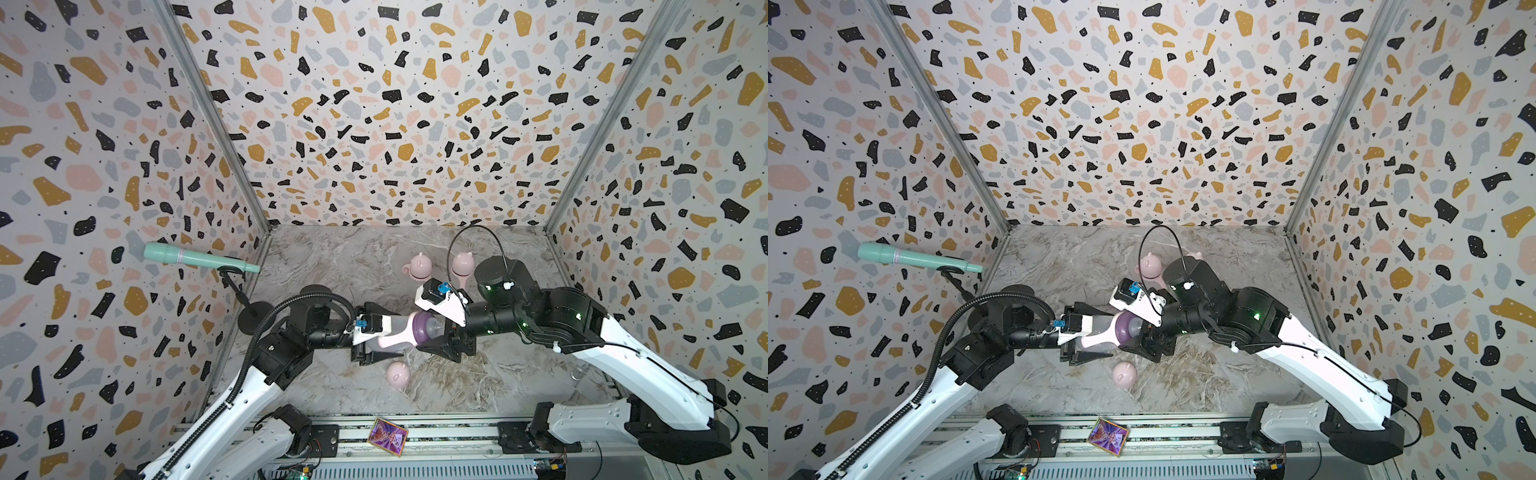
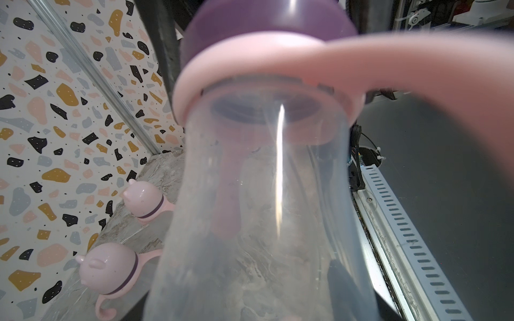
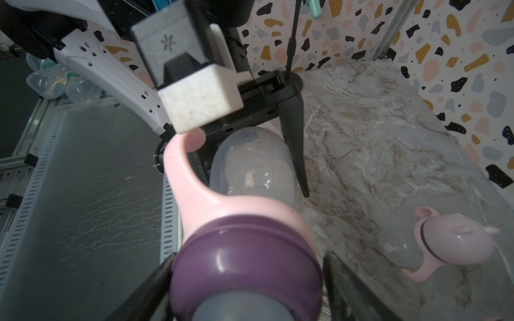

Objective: Assemble the baby bottles
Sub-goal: Screw the nipple onto the baby bottle.

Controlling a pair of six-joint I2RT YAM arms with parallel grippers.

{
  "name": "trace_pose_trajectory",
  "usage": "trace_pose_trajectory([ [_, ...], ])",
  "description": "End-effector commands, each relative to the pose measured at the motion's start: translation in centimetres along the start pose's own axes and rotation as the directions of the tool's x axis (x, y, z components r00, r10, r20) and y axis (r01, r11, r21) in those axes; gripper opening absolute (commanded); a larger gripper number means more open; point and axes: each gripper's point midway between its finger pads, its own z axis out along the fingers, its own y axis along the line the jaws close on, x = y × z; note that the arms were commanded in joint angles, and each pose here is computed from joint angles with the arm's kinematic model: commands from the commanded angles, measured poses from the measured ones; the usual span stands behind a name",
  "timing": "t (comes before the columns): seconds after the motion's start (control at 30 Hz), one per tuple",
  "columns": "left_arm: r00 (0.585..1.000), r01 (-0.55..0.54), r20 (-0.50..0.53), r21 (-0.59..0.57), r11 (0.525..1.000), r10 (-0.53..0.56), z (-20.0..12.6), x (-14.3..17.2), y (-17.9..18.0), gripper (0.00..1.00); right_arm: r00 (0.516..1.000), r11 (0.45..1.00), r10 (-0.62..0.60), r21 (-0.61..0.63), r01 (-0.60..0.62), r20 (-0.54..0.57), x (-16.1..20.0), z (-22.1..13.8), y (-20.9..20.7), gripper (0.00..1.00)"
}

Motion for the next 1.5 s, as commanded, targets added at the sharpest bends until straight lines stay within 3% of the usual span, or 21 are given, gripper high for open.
trace_pose_trajectory([
  [0.0,0.997,-0.053,0.061,0.001,0.999,0.053,-0.5,-2.0,0.0,0.00,1.000,0.999,0.014,0.038,-0.014,-0.002,0.0,-0.7,-0.4,0.85],
  [0.23,0.997,-0.050,0.061,0.002,0.999,0.050,-0.5,-2.0,0.0,0.00,1.000,0.999,0.008,0.039,-0.008,0.010,-0.2,-1.1,-0.4,0.89],
  [0.4,0.997,-0.049,0.060,0.000,0.999,0.049,-0.5,-1.9,0.0,0.00,1.000,0.999,0.012,0.032,-0.012,0.006,-0.1,-0.9,-0.4,0.80],
  [0.57,0.998,-0.050,0.044,-0.040,0.998,0.052,-0.4,-1.5,0.6,0.00,0.999,0.999,0.040,0.012,-0.040,-0.003,0.2,-0.7,-0.6,0.53],
  [0.73,0.998,-0.069,-0.002,-0.201,0.977,0.070,-1.1,-1.0,2.9,0.00,0.996,0.994,0.086,-0.067,-0.085,0.004,0.6,-0.4,-0.8,0.29],
  [1.0,0.990,-0.141,-0.088,-0.471,0.871,0.112,-3.7,-0.2,6.4,0.00,0.953,0.944,0.267,-0.238,-0.230,0.141,-1.5,-0.2,-2.2,0.00],
  [1.17,0.976,-0.205,-0.181,-0.563,0.801,0.123,-5.1,1.0,7.7,0.00,0.928,0.920,0.315,-0.305,-0.247,0.199,-2.9,-0.2,-2.2,0.00],
  [1.47,0.955,-0.275,-0.264,-0.626,0.730,0.133,-6.6,1.4,8.9,0.00,0.893,0.880,0.392,-0.372,-0.294,0.221,-4.9,0.1,-2.5,0.00],
])
